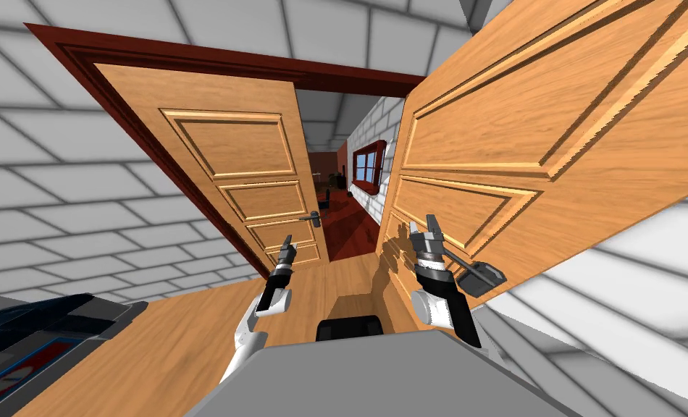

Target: Pull the door open

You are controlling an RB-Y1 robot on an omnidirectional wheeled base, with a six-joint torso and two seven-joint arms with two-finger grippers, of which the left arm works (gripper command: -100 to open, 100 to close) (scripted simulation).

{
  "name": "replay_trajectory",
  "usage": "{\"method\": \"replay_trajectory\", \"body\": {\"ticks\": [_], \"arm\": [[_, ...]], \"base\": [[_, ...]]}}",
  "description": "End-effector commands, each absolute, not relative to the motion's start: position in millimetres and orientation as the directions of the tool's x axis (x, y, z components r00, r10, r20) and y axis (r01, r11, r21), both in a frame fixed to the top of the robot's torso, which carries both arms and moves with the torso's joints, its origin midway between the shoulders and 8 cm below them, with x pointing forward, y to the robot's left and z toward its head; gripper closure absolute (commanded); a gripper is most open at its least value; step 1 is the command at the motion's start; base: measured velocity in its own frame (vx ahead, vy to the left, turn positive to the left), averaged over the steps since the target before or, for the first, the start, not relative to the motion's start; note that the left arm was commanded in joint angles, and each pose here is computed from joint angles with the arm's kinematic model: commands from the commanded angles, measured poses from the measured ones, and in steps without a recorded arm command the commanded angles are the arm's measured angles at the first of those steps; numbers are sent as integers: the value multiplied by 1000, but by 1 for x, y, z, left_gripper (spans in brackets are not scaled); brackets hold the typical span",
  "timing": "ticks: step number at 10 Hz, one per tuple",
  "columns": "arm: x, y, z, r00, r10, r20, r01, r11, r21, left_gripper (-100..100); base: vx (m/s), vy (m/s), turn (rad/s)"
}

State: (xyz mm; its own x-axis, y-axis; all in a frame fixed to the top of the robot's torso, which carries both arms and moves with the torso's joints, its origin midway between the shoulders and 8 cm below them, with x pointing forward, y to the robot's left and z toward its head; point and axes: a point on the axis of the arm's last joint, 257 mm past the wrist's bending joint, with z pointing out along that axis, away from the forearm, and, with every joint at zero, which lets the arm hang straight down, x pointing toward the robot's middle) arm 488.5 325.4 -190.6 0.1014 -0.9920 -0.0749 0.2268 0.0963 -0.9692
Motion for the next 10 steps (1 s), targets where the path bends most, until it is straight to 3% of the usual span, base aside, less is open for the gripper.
{"method": "replay_trajectory", "body": {"ticks": [1, 10], "arm": [[493, 331, -201, 106, -992, -69, 206, 89, -974, -100], [508, 368, -262, 153, -988, -26, 68, 36, -997, -100]], "base": [[96, 6, -27], [137, -9, -31]]}}
